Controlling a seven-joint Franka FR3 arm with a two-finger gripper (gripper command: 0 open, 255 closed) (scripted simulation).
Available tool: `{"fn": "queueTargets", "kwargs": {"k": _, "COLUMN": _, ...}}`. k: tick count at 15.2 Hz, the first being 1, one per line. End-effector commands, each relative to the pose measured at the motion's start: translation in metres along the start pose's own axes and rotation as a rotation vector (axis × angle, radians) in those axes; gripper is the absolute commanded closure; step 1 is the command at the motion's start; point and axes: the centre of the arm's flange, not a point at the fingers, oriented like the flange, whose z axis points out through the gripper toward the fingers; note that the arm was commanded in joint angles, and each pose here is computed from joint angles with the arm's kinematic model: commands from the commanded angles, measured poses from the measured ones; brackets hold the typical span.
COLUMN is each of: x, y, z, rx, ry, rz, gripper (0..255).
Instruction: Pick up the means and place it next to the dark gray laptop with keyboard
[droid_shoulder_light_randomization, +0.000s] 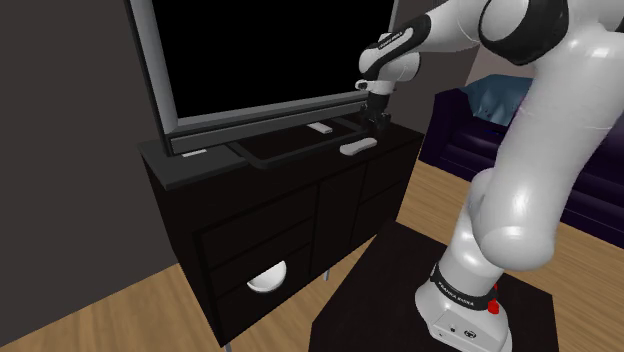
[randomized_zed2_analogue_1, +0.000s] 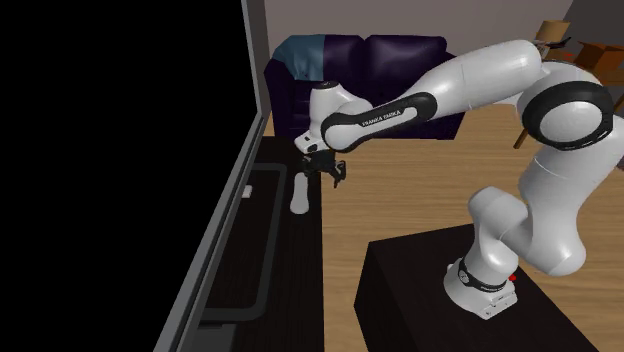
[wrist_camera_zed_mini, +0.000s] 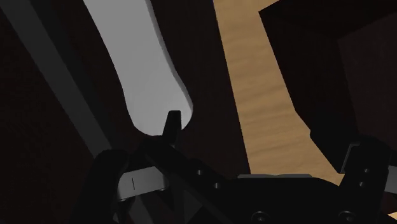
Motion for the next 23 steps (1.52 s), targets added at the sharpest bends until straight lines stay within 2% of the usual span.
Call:
{"fn": "queueTargets", "kwargs": {"k": 1, "x": -0.010, "y": 0.022, "z": 0.012, "rx": -0.001, "ry": -0.004, "rz": -0.058, "gripper": 0}}
{"fn": "queueTargets", "kwargs": {"k": 7, "x": -0.027, "y": 0.091, "z": 0.047, "rx": 0.004, "ry": -0.018, "rz": -0.212, "gripper": 0}}
{"fn": "queueTargets", "kwargs": {"k": 15, "x": -0.028, "y": 0.092, "z": 0.087, "rx": 0.004, "ry": -0.018, "rz": -0.212, "gripper": 0}}
{"fn": "queueTargets", "kwargs": {"k": 23, "x": -0.028, "y": 0.092, "z": 0.087, "rx": 0.005, "ry": -0.018, "rz": -0.212, "gripper": 0}}
